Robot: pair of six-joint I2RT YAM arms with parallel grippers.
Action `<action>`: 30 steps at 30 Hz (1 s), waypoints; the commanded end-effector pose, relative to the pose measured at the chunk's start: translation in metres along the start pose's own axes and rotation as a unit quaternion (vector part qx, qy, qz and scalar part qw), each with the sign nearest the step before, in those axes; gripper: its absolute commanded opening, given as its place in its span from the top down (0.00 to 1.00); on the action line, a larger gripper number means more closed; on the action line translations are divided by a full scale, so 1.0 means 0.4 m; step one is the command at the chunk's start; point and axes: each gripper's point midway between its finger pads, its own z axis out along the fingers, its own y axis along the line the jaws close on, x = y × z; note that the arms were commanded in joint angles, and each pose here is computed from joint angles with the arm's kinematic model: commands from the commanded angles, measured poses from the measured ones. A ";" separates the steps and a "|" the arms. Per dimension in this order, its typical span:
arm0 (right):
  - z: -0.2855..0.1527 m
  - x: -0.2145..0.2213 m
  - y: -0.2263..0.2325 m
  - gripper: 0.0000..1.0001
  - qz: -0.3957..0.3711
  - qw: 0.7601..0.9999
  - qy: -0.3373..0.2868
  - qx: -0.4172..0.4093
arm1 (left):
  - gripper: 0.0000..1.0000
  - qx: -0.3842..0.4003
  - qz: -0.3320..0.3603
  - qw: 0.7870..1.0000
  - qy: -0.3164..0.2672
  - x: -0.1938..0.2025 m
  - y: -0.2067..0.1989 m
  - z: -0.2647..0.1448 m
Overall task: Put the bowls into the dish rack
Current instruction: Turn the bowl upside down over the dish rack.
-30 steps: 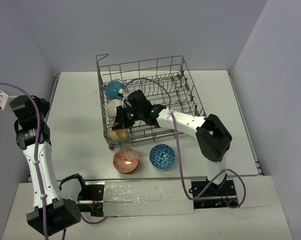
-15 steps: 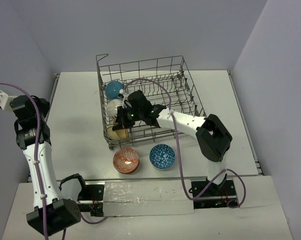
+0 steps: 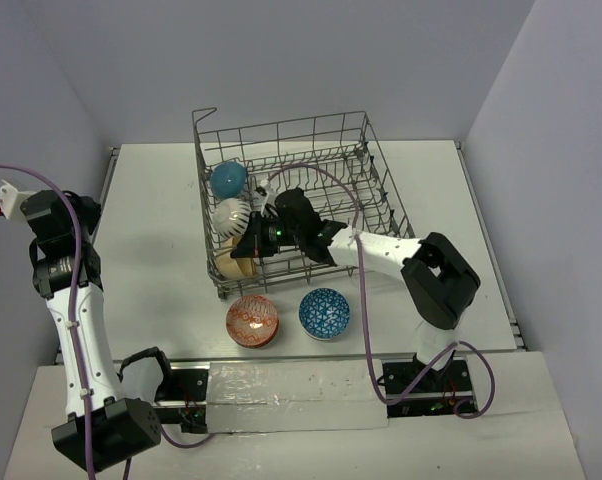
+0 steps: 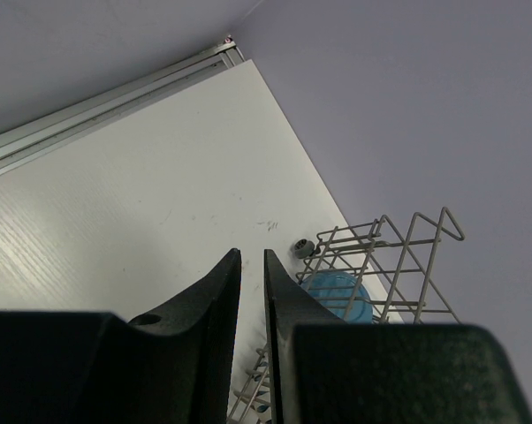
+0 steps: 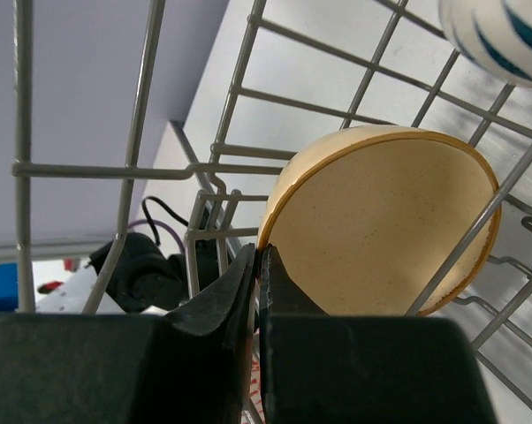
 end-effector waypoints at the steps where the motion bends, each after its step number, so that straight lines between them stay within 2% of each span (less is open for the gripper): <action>1: -0.043 -0.086 0.025 1.00 0.000 0.998 -0.064 -0.012 | 0.78 0.021 0.007 1.000 -0.013 -0.022 -0.030 -0.005; 12: -0.080 -0.101 0.010 1.00 0.041 0.994 -0.095 -0.039 | 0.78 0.023 0.007 1.000 -0.010 -0.018 -0.032 -0.003; 30: -0.053 -0.104 0.039 1.00 0.096 0.981 -0.107 -0.131 | 0.78 0.024 0.008 1.000 -0.005 -0.012 -0.034 -0.001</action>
